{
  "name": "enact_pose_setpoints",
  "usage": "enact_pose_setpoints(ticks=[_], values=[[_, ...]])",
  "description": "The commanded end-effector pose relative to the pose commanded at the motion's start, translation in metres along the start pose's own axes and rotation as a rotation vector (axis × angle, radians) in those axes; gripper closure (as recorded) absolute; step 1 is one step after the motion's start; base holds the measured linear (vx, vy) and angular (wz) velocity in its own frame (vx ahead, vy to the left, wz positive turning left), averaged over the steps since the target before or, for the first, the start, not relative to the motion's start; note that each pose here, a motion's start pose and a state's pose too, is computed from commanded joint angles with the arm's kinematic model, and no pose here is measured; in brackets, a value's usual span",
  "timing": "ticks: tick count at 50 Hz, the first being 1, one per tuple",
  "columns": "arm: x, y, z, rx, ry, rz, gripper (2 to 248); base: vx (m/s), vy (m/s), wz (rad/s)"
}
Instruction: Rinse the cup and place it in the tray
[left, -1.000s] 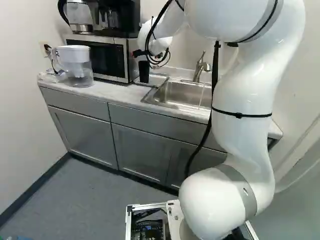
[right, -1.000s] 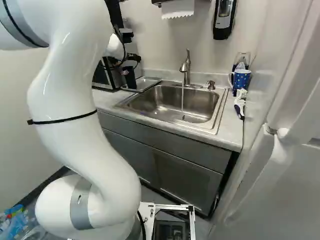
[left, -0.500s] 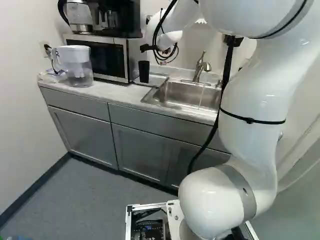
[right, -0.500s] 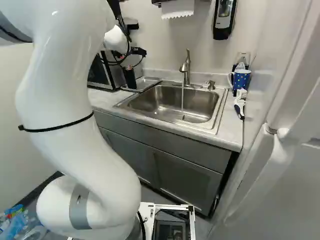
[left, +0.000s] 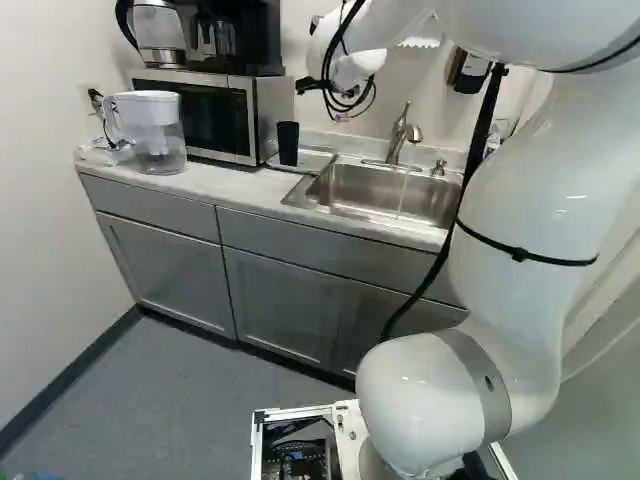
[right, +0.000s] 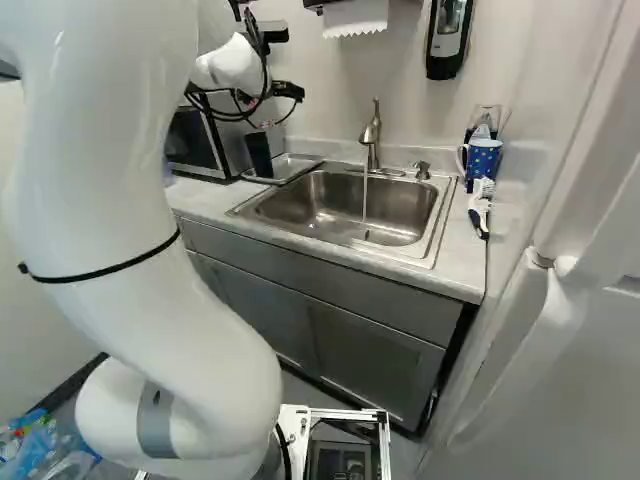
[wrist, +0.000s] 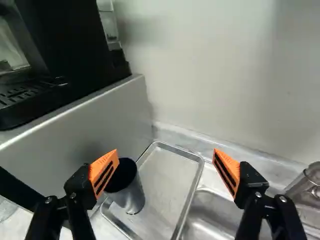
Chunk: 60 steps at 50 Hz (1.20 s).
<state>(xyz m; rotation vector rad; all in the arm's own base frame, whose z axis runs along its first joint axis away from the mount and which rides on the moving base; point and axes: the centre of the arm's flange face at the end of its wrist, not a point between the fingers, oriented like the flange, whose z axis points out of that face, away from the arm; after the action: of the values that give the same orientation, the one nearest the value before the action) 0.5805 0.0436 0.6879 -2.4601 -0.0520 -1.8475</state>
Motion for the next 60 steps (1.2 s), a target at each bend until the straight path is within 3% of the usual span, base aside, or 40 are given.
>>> enact_pose_setpoints(ticks=[9,24,60], values=[[0.008,0.013,-0.012,-0.022,0.018,0.006,3,0.000,0.000,0.000],[0.007,0.036,-0.019,-0.061,0.019,0.017,3,0.000,0.000,0.000],[0.007,0.092,-0.023,-0.156,0.022,0.044,3,0.000,0.000,0.000]])
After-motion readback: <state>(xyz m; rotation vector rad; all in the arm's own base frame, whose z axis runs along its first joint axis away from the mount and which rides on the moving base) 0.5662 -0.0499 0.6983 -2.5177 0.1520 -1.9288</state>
